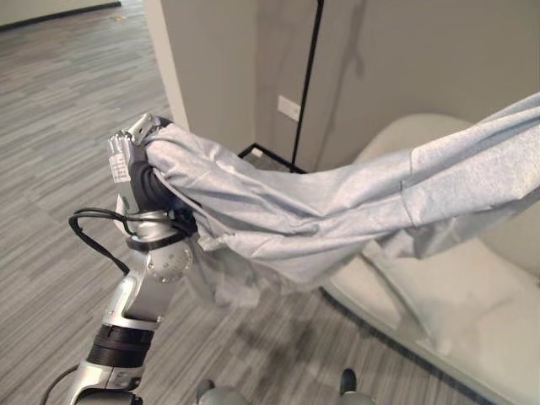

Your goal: Hang the clothes on the sofa on the clothes rack.

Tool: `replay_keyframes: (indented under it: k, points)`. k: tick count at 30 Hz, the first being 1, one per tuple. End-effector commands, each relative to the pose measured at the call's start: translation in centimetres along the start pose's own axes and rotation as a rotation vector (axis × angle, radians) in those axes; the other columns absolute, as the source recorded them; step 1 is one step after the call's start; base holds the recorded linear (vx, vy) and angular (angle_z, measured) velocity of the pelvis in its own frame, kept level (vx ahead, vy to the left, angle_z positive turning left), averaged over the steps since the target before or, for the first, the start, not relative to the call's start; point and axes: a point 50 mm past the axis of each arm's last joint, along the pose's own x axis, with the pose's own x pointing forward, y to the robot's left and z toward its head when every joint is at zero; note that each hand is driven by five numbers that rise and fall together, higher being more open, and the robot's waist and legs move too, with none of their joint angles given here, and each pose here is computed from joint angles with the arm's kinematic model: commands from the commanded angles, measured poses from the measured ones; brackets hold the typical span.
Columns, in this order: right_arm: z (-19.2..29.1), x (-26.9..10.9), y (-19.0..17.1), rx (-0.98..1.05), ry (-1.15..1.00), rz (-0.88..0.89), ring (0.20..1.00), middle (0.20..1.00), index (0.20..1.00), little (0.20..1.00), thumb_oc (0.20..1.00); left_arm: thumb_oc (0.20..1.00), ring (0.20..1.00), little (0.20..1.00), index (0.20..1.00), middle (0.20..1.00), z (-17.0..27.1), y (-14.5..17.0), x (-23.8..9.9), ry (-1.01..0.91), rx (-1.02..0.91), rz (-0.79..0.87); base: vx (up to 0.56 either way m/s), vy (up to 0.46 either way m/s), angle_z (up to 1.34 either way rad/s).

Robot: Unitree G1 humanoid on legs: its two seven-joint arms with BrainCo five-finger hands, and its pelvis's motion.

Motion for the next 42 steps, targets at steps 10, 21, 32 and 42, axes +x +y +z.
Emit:
replay_keyframes:
  k: [10, 21, 32, 42]
  points:
    - [2.0, -0.9, -4.8, -0.279, -0.034, 0.072, 0.200, 0.200, 0.200, 0.200, 0.200, 0.200, 0.200, 0.200, 0.200, 0.200, 3.2, -2.9, -2.1, 0.014, -0.250, -0.184, 0.10, 0.254, 0.22]
    - [1.5, -0.5, -4.8, -0.285, -0.014, 0.074, 0.200, 0.200, 0.200, 0.200, 0.200, 0.200, 0.200, 0.200, 0.200, 0.200, 5.6, -5.4, -2.7, 0.013, -0.421, -0.292, 0.11, -0.013, -0.06]
    - [1.6, 0.6, -3.7, -0.333, -0.042, 0.181, 0.200, 0.200, 0.200, 0.200, 0.200, 0.200, 0.200, 0.200, 0.200, 0.200, 7.7, -7.8, -2.3, 0.031, -0.572, -0.293, 0.17, 0.021, -0.01]
    - [1.5, 1.6, -2.8, -0.360, -0.063, 0.215, 0.200, 0.200, 0.200, 0.200, 0.200, 0.200, 0.200, 0.200, 0.200, 0.200, 10.1, -10.5, -2.2, 0.010, -0.679, -0.365, 0.46, 0.189, -0.13]
